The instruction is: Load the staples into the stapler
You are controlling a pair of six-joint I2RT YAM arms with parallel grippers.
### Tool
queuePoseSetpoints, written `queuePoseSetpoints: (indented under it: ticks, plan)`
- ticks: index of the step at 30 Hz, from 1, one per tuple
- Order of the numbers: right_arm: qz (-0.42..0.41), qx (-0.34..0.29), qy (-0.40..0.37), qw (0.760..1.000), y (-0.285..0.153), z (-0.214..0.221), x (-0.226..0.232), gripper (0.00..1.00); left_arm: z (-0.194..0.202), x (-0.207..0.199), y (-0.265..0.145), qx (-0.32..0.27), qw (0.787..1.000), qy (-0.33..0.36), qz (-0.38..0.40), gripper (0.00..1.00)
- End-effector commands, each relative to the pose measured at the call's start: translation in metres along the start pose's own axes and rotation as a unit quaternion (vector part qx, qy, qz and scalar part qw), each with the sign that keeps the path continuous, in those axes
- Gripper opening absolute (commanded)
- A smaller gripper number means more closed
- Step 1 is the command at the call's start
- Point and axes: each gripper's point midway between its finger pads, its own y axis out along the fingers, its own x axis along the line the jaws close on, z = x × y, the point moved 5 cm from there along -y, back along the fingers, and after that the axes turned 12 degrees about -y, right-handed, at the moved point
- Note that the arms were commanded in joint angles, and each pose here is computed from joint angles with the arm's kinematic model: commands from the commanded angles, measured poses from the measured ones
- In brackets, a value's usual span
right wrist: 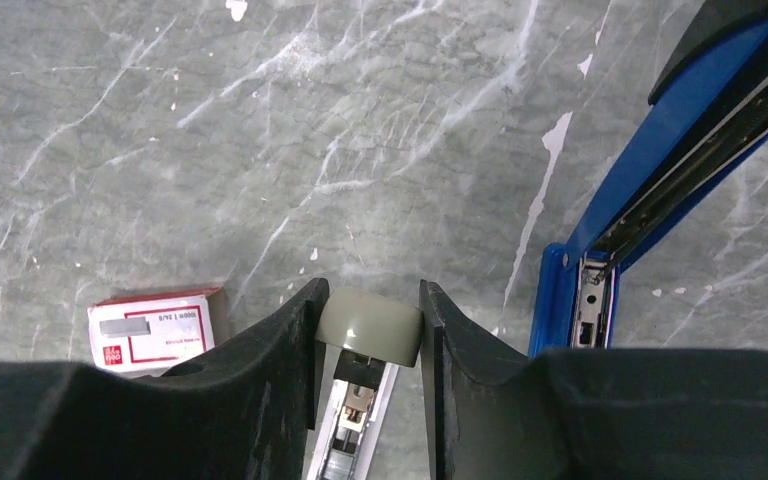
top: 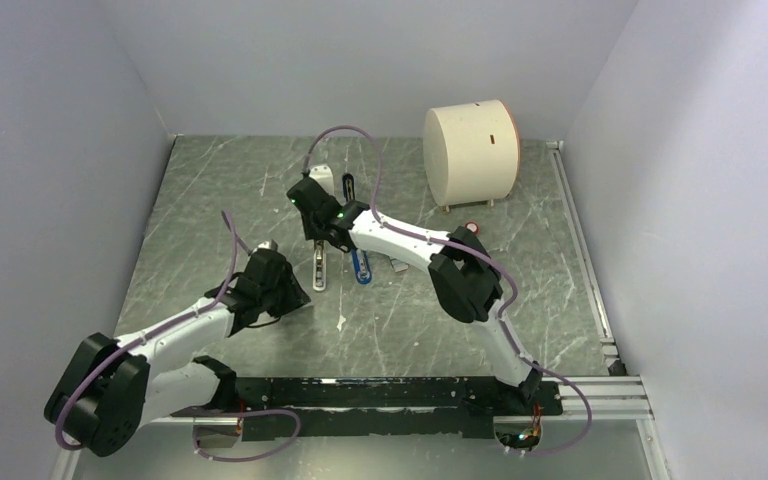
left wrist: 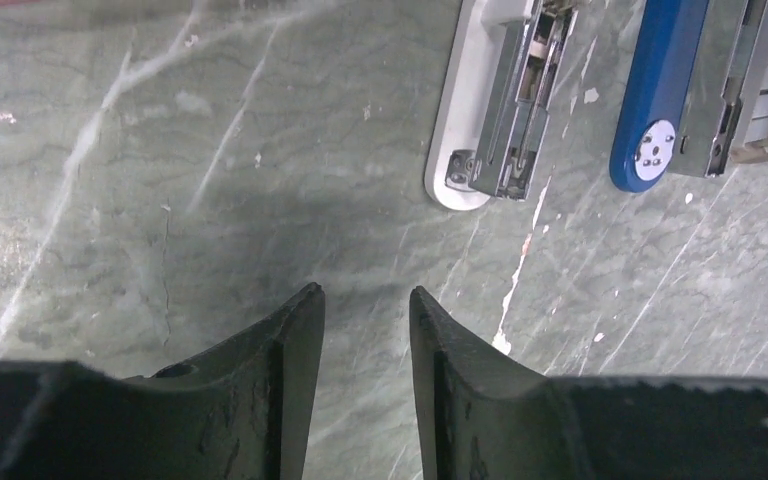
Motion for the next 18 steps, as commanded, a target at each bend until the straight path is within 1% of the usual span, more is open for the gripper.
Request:
queuePoseSetpoints:
  ticks: [1, 4, 6, 9, 14, 18]
  plan:
    - [-0.018, -0.032, -0.016, 0.999, -0.010, -0.014, 0.000, 0.23, -0.010, -0.017, 0.006, -0.007, 0.999, -0.013, 0.042, 0.40]
    - [-0.031, -0.034, -0.016, 0.999, -0.013, -0.015, 0.001, 0.23, -0.004, -0.025, 0.012, 0.022, 0.996, -0.017, 0.090, 0.38]
    - [-0.039, -0.032, -0.013, 0.999, -0.014, -0.012, 0.002, 0.22, 0.000, -0.028, 0.017, 0.034, 0.993, -0.024, 0.109, 0.36]
    - [-0.044, -0.028, -0.009, 0.999, -0.014, -0.008, 0.004, 0.21, 0.001, -0.023, 0.024, 0.037, 0.994, -0.029, 0.101, 0.34]
    - [-0.048, -0.026, -0.007, 0.998, -0.016, -0.004, 0.004, 0.19, -0.001, -0.017, 0.032, 0.034, 0.994, -0.039, 0.098, 0.25]
    - [-0.053, -0.026, -0.008, 0.998, -0.018, -0.004, 0.004, 0.18, -0.002, -0.008, 0.034, 0.020, 0.995, -0.050, 0.087, 0.22]
